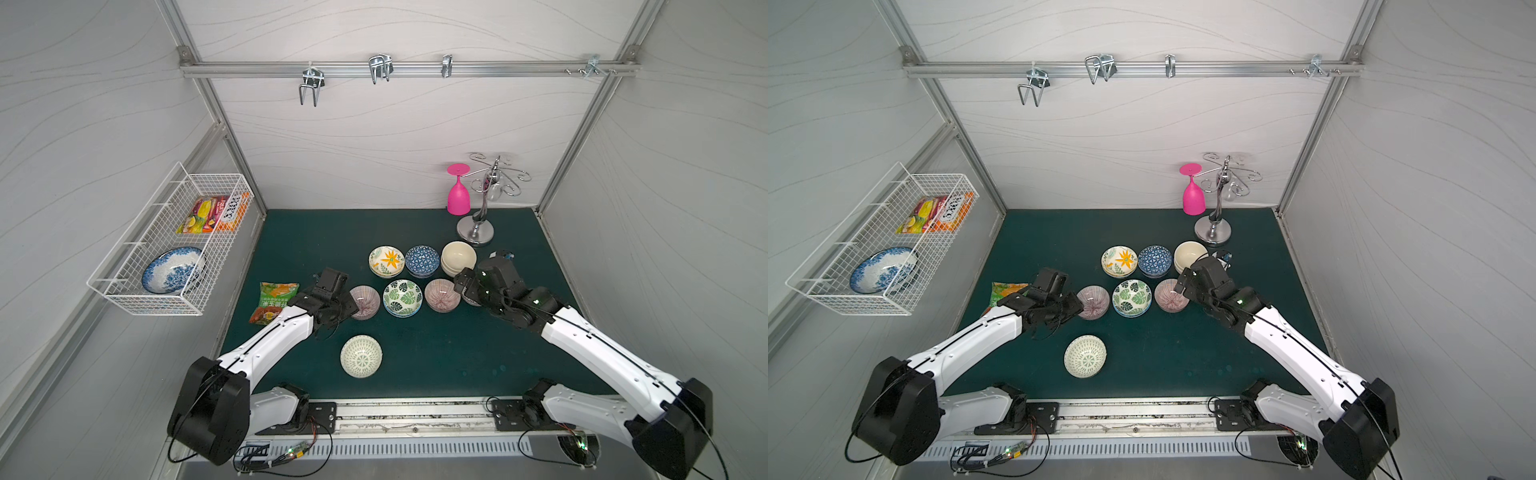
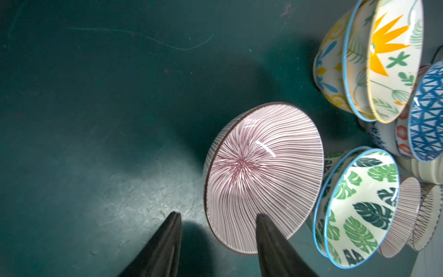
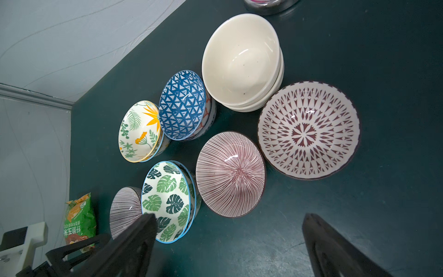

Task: Stack the bowls
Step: Pick up the bowl from the center of the board.

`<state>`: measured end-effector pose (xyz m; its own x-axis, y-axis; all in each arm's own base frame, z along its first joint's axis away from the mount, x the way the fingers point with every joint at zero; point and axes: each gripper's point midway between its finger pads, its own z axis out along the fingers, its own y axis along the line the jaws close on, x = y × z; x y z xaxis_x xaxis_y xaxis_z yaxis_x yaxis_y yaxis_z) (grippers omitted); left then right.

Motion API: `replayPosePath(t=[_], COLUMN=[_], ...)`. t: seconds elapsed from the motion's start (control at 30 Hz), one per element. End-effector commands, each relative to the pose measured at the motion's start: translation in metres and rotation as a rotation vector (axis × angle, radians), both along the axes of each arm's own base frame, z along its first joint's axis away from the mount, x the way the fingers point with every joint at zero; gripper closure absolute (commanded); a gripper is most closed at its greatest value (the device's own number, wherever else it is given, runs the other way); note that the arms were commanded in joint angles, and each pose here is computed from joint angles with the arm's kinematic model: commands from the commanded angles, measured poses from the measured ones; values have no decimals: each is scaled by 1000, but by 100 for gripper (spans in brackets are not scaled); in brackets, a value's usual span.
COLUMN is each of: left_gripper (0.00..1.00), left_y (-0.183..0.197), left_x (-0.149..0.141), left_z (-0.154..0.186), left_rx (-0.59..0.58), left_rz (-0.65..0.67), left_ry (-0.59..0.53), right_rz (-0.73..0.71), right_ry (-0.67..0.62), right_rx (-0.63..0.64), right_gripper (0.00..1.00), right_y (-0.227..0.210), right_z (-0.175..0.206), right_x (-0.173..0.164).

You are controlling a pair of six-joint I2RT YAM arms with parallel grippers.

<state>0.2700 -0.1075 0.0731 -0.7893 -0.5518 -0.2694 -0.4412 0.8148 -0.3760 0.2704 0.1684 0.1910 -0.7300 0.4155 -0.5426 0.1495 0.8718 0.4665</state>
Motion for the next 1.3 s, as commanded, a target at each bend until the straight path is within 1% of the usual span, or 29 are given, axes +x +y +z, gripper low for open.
replayPosePath(t=[0.0,0.27,0.5,0.73,0.87,0.97,1.1,1.27], left_gripper=[48,70,76,86,93,100,100,100], left_y=[-1,-4,-3,-3,4,14,27,30], left_x=[15,19,19,18,12,9,8,9], left_z=[7,1,-6,-9,-7,2,21,61], left_rx=[9,4,24,34,54,65,46,43], left_rz=[14,8,15,17,47,96,134,106], left_ry=[-11,0,43,72,85,76,54,-4], right_rz=[1,-10,-8,-20,-25,-28,-36,-101], right_ry=[-10,-6,0,-11,-16,-18,-24,-23], right_rx=[2,9,4,1,2,0,-1,-21], right_gripper=[1,1,1,1,1,1,1,1], right_y=[1,3,5,1,-1,-3,-6,-19], right_z=[-1,-5,-7,-5,-5,-4,-3,-4], right_x=[4,7,8,7,6,5,3,1])
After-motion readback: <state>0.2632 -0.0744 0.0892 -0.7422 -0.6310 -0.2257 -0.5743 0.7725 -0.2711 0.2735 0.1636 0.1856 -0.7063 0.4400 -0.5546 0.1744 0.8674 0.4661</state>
